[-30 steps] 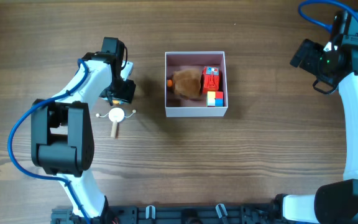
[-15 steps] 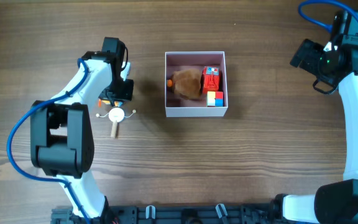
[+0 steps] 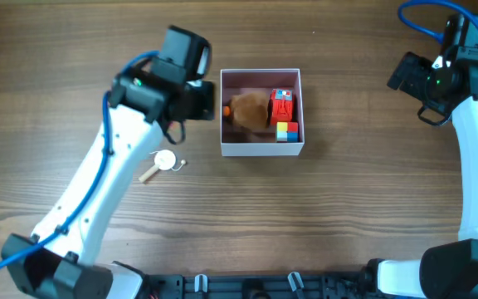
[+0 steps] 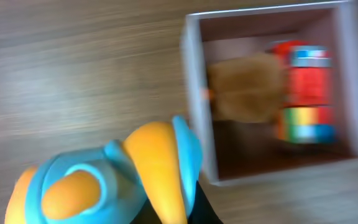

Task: Pack container
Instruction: 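Place the duck toy into the box with the left gripper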

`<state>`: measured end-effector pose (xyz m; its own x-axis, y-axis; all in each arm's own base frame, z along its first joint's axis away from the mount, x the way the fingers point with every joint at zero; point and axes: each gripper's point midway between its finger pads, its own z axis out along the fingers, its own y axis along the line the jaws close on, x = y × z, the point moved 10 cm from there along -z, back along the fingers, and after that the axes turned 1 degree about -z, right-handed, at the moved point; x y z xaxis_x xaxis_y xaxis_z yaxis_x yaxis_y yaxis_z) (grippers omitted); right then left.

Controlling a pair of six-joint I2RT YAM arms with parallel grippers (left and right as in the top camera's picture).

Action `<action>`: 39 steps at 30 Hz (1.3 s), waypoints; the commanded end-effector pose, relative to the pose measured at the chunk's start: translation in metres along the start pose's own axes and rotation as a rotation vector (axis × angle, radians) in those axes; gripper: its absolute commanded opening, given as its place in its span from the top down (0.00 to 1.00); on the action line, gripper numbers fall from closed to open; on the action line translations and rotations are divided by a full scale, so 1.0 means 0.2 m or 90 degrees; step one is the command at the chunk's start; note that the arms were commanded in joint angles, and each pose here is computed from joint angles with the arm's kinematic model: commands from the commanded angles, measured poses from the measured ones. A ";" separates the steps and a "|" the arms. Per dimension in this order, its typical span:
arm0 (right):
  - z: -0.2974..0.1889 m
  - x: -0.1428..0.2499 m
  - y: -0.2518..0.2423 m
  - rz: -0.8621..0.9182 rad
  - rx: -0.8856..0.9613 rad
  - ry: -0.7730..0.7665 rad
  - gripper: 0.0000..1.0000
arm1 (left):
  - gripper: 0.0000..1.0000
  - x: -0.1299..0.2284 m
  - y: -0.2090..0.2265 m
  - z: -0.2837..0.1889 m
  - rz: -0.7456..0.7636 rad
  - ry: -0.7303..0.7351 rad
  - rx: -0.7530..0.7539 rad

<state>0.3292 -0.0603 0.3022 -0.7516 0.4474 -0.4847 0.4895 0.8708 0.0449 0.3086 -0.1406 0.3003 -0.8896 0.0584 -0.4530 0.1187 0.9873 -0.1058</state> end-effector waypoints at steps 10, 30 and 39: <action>0.03 0.00 0.00 0.008 -0.001 0.010 0.00 | 0.96 0.11 -0.47 0.37 -0.032 0.050 0.049; 0.03 0.00 0.00 0.008 -0.001 0.010 0.00 | 0.62 0.20 -0.49 0.75 -0.033 0.143 -0.012; 0.03 0.00 0.00 0.008 -0.001 0.009 0.00 | 0.51 0.07 -0.48 0.36 -0.049 0.039 0.055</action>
<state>0.3292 -0.0603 0.3022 -0.7515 0.4474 -0.4848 0.4897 0.8708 0.0445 0.3214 -0.2553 0.1790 -0.9638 0.0413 -0.2634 0.0779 0.9884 -0.1301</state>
